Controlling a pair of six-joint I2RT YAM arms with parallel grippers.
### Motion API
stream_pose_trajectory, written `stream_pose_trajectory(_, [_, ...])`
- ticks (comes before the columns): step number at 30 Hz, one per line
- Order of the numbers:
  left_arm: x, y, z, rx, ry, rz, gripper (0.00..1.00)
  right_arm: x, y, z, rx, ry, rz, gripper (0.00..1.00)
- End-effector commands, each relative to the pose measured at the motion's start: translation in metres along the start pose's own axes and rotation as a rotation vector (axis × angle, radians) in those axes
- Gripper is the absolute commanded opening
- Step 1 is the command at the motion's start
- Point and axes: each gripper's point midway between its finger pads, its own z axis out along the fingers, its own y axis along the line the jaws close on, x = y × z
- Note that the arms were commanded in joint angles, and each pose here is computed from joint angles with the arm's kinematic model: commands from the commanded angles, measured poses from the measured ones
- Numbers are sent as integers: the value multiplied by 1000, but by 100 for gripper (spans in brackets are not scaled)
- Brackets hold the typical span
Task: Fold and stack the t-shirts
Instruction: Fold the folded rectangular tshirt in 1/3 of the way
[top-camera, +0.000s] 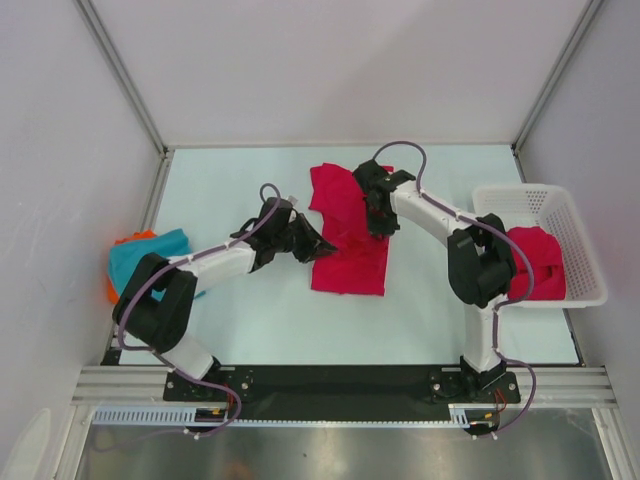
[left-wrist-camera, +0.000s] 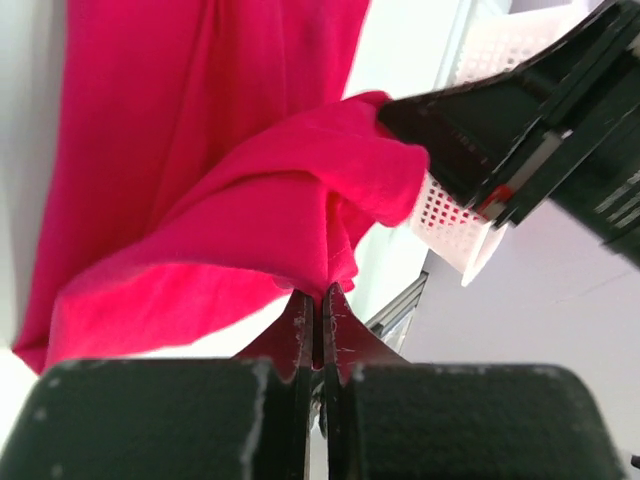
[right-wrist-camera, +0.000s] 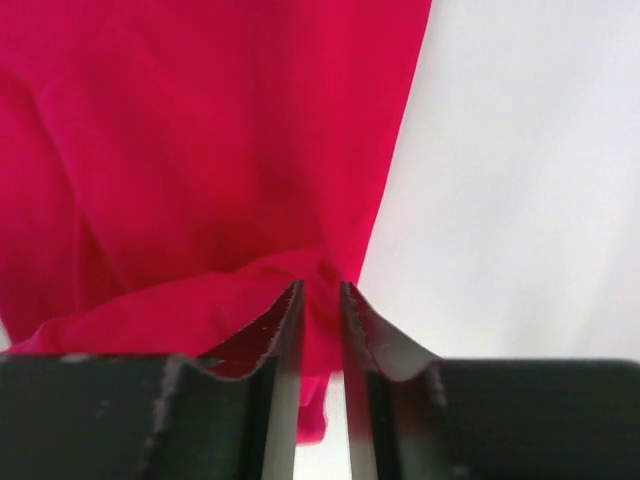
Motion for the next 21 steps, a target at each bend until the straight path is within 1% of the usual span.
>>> stream_pose_trajectory(1, [-13,-24,3,85,16,48,10,-27,-6,-2,2,-28,-38,29])
stream_pose_trajectory(2, [-14,-22,5,84,21,44,14,-36,-8,-4,1,-45,-31,29])
stream_pose_trajectory(3, [-15,-22,6,84,23,44,21,-39,-9,-4,0,-51,-29,32])
stream_pose_trajectory(4, [-16,-23,6,89,24,46,33,-42,-11,-6,2,-59,-31,33])
stream_pose_trajectory(6, [-18,-22,5,94,23,49,41,-51,-12,-11,0,-77,-23,34])
stream_pose_trajectory(7, [-18,-22,5,94,23,51,46,-52,-14,-14,4,-82,-23,34])
stream_pose_trajectory(8, [-20,-22,3,96,17,49,48,-54,-15,-17,8,-88,-21,34])
stream_pose_trajectory(10, [-21,-21,1,96,12,51,57,-54,-15,-27,2,-99,-17,34])
stream_pose_trajectory(12, [-22,-19,-3,92,0,52,59,-46,-13,-30,-1,-95,-19,34])
stream_pose_trajectory(14, [-22,-13,-5,82,-4,48,60,-44,-10,-43,-16,-118,-12,34])
stream_pose_trajectory(16, [-24,-12,-9,82,-18,46,60,-31,-4,-50,-26,-118,-26,34])
stream_pose_trajectory(21, [-19,-1,-14,65,-21,41,60,0,13,-52,-37,-85,-44,35])
